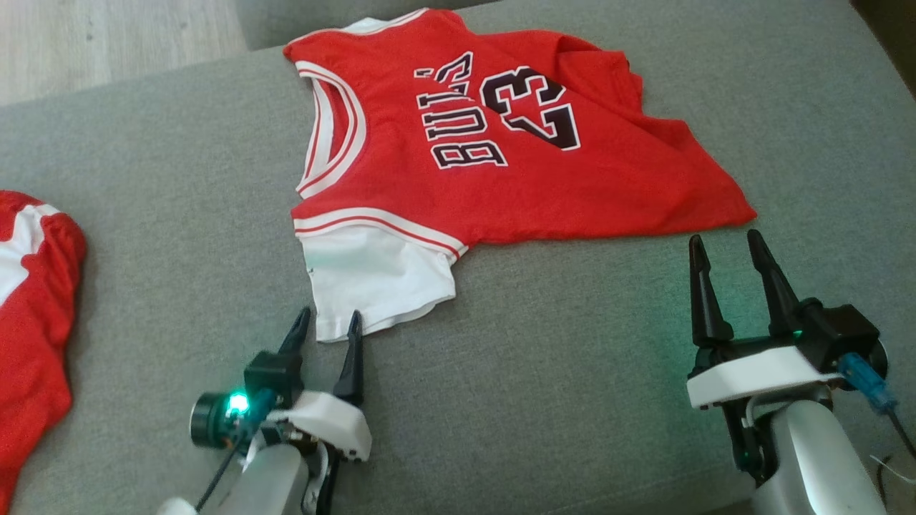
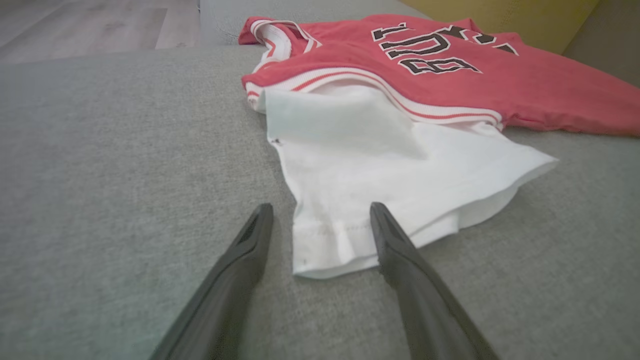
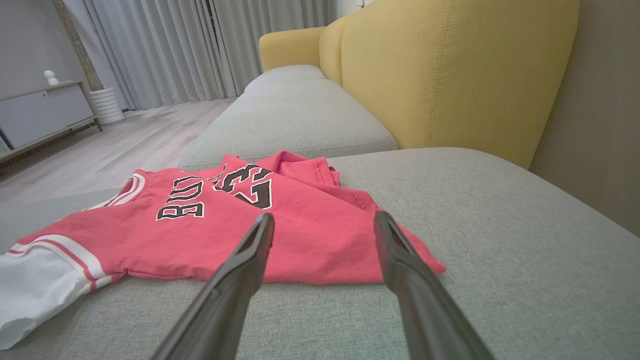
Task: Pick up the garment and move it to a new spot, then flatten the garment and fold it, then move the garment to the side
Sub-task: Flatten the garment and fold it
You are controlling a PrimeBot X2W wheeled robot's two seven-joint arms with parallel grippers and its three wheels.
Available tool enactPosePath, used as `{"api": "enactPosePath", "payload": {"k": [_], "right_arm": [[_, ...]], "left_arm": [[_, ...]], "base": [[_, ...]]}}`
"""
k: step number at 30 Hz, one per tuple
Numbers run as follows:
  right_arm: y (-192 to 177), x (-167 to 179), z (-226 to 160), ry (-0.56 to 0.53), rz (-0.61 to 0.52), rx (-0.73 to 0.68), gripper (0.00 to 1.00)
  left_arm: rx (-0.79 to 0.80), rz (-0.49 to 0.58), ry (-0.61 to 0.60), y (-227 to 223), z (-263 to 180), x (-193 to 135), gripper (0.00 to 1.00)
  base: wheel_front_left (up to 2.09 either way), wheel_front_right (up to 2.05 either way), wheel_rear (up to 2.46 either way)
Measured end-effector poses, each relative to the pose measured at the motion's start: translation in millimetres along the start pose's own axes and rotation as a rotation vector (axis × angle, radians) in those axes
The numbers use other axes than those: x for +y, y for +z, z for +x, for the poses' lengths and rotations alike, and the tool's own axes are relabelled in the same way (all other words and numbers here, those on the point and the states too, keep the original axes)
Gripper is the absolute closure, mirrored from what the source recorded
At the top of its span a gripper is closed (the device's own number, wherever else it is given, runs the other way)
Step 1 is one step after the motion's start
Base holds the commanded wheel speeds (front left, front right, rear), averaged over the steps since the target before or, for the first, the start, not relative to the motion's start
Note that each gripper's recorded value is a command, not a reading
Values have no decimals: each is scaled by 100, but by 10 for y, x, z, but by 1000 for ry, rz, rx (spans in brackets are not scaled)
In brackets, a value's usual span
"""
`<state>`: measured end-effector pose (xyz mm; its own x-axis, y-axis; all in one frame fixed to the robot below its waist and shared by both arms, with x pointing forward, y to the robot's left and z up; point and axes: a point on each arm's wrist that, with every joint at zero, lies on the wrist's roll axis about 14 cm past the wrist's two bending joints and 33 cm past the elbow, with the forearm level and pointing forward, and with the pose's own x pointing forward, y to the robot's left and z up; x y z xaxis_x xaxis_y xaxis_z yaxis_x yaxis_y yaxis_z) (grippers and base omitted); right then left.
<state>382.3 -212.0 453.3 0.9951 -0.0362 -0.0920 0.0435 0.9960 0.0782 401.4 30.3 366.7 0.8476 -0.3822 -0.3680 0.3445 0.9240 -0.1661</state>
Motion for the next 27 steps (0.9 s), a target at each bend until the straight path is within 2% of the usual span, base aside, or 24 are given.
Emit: {"api": "enactPosePath", "payload": {"k": [3,4,5,11,16,19,27], "right_arm": [[-23,-13,10,-5,4,6,0],[-45,-7,21,-3,4,12,0],[-53,-2,26,-1,4,15,0],[-79,-14,61,-4,-3,21,0],[-150,-205,85,-66,15,42,0],[-247,-270,95,-90,30,73,0],[-521,-207,193,-87,75,178,0]], "left_arm": [[11,4,-19,3,69,-25,2],[11,7,-35,16,100,-45,97],[10,8,-42,21,107,-55,100],[-36,-32,-37,143,113,-14,100],[-235,-73,13,741,74,134,100],[-314,-81,43,946,-46,227,100],[-367,-80,107,1011,-302,405,100]], "base": [[0,0,0],[0,0,0],[0,0,0],[0,0,0],[0,0,0],[0,0,0],[0,0,0]]}}
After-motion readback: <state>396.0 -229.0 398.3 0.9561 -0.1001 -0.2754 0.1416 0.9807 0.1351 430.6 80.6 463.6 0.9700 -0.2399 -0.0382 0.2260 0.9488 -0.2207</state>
